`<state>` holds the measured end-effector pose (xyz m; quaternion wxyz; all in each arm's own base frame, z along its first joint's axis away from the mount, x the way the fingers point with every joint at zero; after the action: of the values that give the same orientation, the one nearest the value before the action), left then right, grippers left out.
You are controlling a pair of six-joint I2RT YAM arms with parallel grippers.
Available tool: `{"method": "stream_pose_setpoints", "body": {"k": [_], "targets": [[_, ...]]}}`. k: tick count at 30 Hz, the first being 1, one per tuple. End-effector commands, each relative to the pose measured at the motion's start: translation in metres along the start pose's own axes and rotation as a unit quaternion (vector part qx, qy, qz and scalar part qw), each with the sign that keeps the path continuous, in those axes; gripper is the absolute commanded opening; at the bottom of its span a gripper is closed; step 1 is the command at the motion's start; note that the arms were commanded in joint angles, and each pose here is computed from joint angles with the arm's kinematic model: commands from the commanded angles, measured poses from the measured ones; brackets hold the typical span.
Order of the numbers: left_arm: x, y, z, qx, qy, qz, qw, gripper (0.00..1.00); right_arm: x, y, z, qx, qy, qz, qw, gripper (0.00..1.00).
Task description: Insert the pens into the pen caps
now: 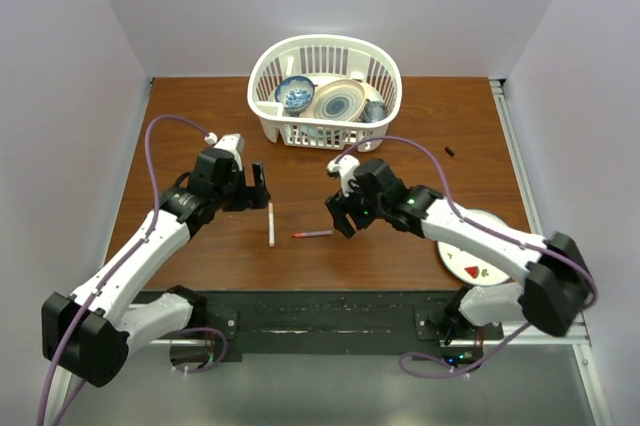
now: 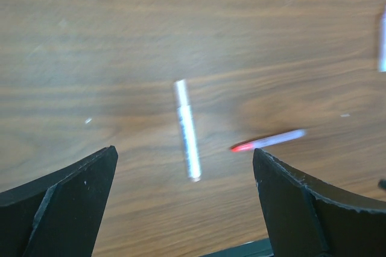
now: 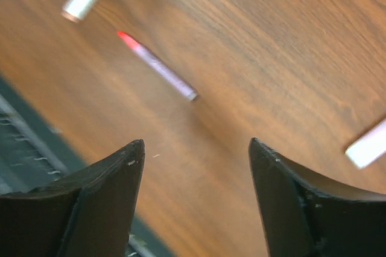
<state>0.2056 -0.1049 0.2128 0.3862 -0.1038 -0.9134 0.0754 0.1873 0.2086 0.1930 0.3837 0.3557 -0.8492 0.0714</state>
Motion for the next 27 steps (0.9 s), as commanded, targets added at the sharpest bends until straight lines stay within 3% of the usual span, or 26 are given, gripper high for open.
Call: {"method": "stream_pose_setpoints", "body": {"k": [1,6,14,27], "targets": [[0.001,0.011,-0.003,-0.013,-0.017,-0.051,0.998,1.0,-0.029,-0.008,-0.016,0.096,0.007,0.009,0.995,0.7],[0.012,0.02,-0.008,0.006,-0.044,-0.104,0.994,1.0,-0.054,-0.003,-0.025,0.125,-0.008,-0.022,0.992,0.64],[0.03,0.027,-0.012,0.025,-0.094,-0.129,0.987,1.0,-0.095,0.019,-0.015,0.192,0.039,-0.018,0.98,0.62],[0.04,0.031,-0.014,0.049,-0.114,-0.148,0.981,1.0,-0.108,0.023,0.015,0.169,0.07,-0.016,0.983,0.52]]}}
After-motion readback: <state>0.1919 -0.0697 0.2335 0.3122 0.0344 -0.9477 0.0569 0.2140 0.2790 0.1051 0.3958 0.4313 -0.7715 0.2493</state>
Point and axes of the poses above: each gripper's point midway between its finger pads, its own x axis back along the fingers, its own y axis along the line the jaws close on, z = x × y, the point moved 9 cm from there along x, back along the fingers, and after that the axes turned 5 degrees about -x, right-handed, at the moved point
